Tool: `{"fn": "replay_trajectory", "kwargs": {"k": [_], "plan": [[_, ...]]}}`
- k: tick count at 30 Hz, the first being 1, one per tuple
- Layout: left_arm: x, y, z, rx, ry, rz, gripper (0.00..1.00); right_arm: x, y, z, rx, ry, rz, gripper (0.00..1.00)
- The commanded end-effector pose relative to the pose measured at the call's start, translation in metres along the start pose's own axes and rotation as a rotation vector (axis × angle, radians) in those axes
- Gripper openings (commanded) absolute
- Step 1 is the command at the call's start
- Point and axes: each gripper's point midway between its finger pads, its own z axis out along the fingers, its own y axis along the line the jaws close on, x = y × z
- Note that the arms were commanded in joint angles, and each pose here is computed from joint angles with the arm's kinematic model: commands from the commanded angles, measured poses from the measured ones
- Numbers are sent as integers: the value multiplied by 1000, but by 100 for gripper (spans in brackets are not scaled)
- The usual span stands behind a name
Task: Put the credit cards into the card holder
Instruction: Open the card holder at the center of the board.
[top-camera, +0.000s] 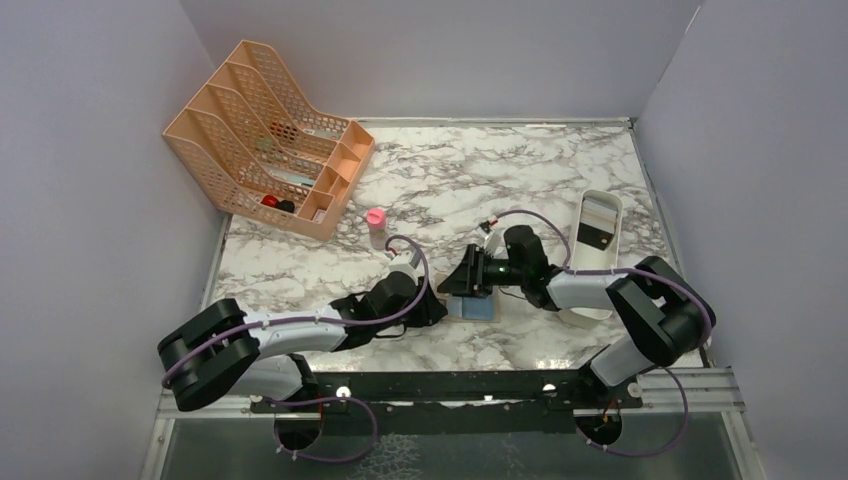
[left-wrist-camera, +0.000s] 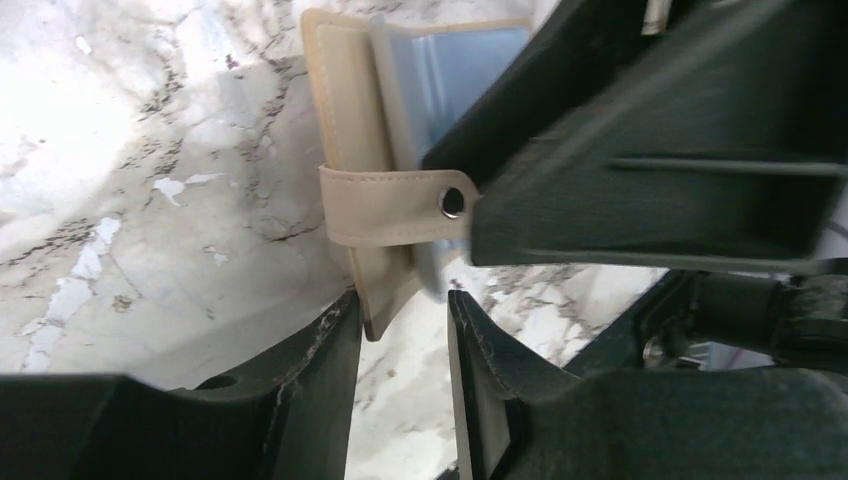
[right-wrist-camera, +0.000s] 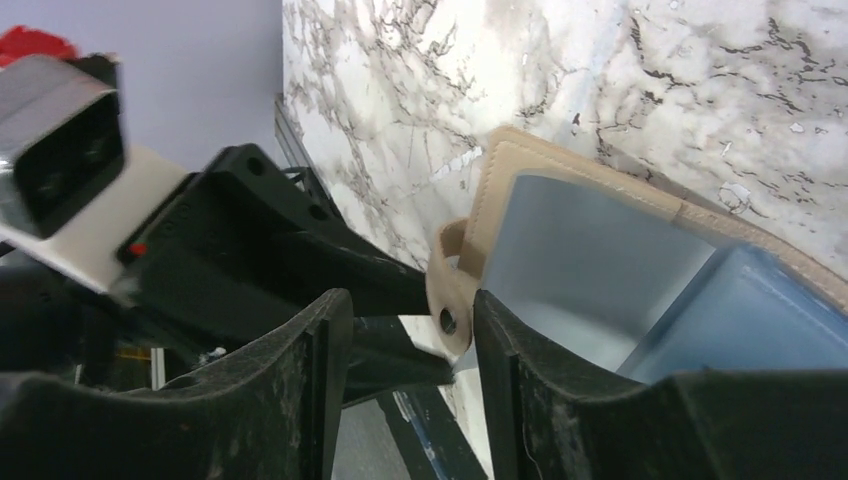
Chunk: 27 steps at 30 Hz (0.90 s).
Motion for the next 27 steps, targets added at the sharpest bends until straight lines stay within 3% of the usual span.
{"fn": "replay_trajectory", "kwargs": {"k": [1,7,21,25,27], "plan": [[-14,-23,-12,101,-46,-5,43,-1,8,8,-60,10,-5,50],[-15,-14,-11,71,-67,26,49,-1,4,16,-78,13,24,45],[-9,1,10,-12,-31,89,50,-4,-4,18,-31,-1,13,45],[-12,1,11,-18,-44,98,47,-1,-8,17,-19,2,15,45],[-14,0,11,-18,-48,102,41,-1,-9,16,-8,5,6,46]]}}
